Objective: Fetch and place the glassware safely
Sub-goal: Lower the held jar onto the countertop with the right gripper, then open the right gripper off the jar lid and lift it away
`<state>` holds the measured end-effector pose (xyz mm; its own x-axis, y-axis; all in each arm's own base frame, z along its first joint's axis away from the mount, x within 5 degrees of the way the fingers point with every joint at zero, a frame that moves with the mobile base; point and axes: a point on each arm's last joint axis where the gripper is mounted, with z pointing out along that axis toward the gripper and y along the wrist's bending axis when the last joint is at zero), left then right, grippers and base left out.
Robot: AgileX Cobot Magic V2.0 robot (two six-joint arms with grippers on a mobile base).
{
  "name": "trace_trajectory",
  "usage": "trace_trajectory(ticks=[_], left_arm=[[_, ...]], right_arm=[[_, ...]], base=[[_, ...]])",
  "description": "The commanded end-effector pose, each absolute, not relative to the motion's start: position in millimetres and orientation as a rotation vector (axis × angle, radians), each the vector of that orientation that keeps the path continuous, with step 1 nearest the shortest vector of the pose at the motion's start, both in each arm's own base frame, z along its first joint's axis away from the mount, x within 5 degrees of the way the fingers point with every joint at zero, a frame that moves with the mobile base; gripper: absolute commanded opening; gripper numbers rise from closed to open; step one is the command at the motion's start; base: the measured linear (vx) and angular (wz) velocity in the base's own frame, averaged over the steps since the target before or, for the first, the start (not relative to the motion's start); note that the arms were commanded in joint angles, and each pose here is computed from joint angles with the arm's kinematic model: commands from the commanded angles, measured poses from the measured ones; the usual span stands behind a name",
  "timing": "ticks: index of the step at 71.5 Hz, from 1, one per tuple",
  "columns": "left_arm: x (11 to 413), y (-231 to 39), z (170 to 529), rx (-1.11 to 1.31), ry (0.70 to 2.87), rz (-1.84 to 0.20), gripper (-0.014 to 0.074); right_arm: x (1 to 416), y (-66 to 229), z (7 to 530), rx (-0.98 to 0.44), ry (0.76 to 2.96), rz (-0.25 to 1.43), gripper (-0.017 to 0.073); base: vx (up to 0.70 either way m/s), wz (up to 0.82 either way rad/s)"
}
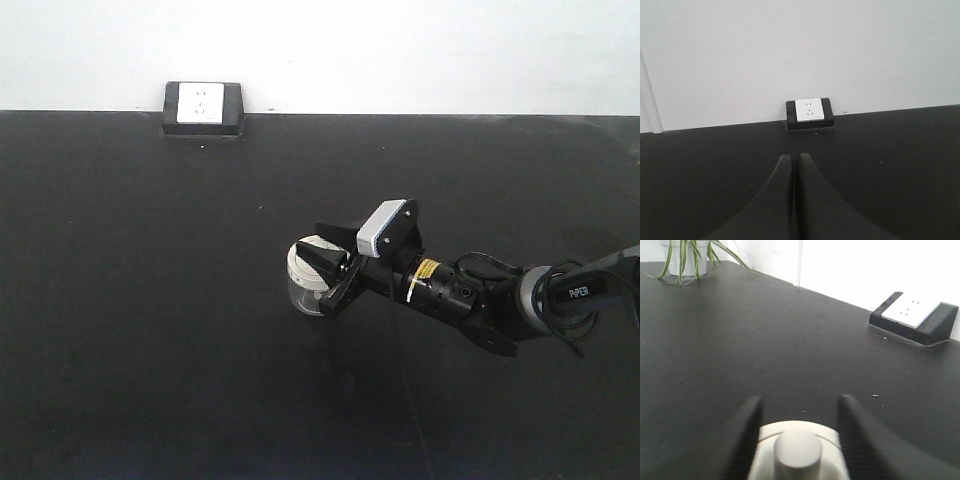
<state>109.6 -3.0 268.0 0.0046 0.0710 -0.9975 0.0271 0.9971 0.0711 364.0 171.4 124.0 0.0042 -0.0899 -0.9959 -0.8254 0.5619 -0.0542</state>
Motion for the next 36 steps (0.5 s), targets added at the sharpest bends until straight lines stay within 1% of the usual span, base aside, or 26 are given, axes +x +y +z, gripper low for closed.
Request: trace_trajectory(ticks=[1,7,13,21,36], left_arm=[[110,-3,284,0.062,1.469,0.026,-0.0007],[110,-3,284,0.062,1.469,0.026,-0.0007],[110,-3,284,0.062,1.469,0.026,-0.0007],[110,-3,284,0.062,1.469,0.026,-0.0007],[110,-3,284,0.062,1.469,0.026,-0.0007]], right_arm=[[369,170,158,-0.784,1.34,0.686,0.05],[369,170,157,-0.782,1.345,0.683,0.0578],[369,170,157,-0.782,1.343,0.684,0.0624],[369,170,161,-0.777,1.338,0.689,0.0624],[367,169,172,-0.775,1.346,0.678,0.0578]], base=[[0.0,0.0],[0.0,0.0],[0.0,0.0],[0.0,0.0],[0.0,0.0]])
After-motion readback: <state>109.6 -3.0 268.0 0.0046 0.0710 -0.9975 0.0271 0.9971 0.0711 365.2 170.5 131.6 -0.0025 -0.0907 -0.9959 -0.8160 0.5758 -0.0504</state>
